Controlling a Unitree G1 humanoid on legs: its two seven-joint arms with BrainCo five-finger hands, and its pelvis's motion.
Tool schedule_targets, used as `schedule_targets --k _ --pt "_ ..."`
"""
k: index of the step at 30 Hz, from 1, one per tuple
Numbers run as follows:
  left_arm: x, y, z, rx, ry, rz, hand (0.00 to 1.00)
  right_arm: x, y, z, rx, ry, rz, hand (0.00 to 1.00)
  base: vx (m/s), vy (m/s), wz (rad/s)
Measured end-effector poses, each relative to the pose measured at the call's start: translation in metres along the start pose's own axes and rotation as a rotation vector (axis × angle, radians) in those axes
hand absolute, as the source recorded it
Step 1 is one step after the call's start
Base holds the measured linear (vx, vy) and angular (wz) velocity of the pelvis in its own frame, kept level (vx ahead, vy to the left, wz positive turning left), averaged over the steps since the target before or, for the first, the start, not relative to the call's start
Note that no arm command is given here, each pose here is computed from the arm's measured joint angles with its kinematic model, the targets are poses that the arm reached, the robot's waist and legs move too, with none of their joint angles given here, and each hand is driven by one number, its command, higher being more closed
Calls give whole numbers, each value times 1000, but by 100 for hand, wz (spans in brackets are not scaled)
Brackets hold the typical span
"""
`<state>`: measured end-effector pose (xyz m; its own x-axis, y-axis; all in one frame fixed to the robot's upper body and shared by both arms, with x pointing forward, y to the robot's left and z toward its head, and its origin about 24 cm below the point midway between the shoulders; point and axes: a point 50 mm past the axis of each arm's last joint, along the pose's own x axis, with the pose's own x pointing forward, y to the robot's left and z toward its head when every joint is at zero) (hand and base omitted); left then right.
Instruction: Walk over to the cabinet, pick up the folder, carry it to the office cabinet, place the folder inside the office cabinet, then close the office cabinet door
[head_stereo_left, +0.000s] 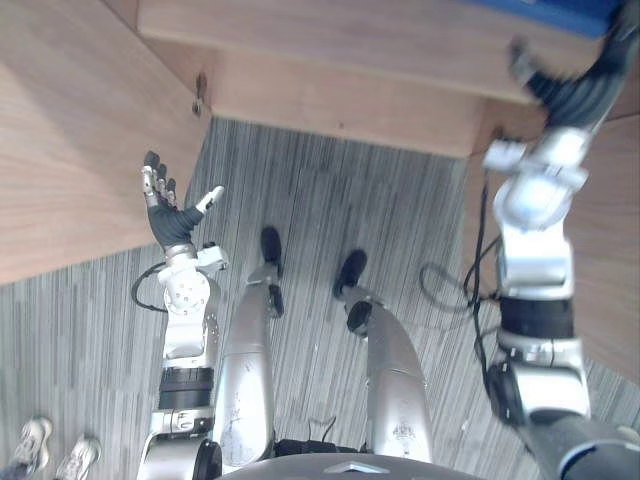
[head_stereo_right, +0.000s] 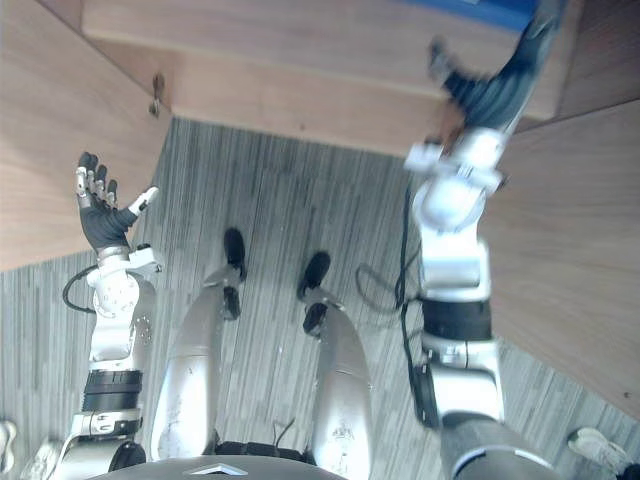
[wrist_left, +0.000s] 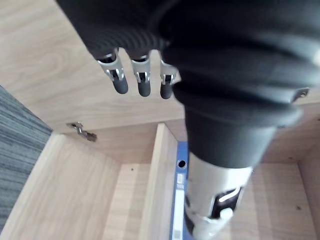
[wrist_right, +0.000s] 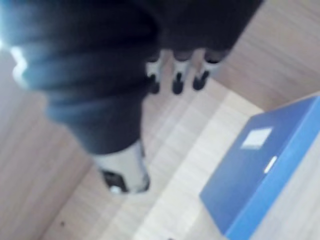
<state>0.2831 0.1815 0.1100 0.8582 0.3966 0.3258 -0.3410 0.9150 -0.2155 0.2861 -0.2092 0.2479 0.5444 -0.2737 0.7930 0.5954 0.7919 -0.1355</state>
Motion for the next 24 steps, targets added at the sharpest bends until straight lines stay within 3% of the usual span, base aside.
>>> schedule_targets --k 11,15,24 --pt "-44 19 -38 176 193 -112 0 -132 16 -49 -5 346 410 0 102 -25 -3" --pt "-64 29 -64 250 326 -177 0 -187 19 -83 -107 564 569 0 72 -2 -4" --pt "-96 52 -99 405 517 -256 0 -284 0 -125 -266 948 770 0 45 12 -7"
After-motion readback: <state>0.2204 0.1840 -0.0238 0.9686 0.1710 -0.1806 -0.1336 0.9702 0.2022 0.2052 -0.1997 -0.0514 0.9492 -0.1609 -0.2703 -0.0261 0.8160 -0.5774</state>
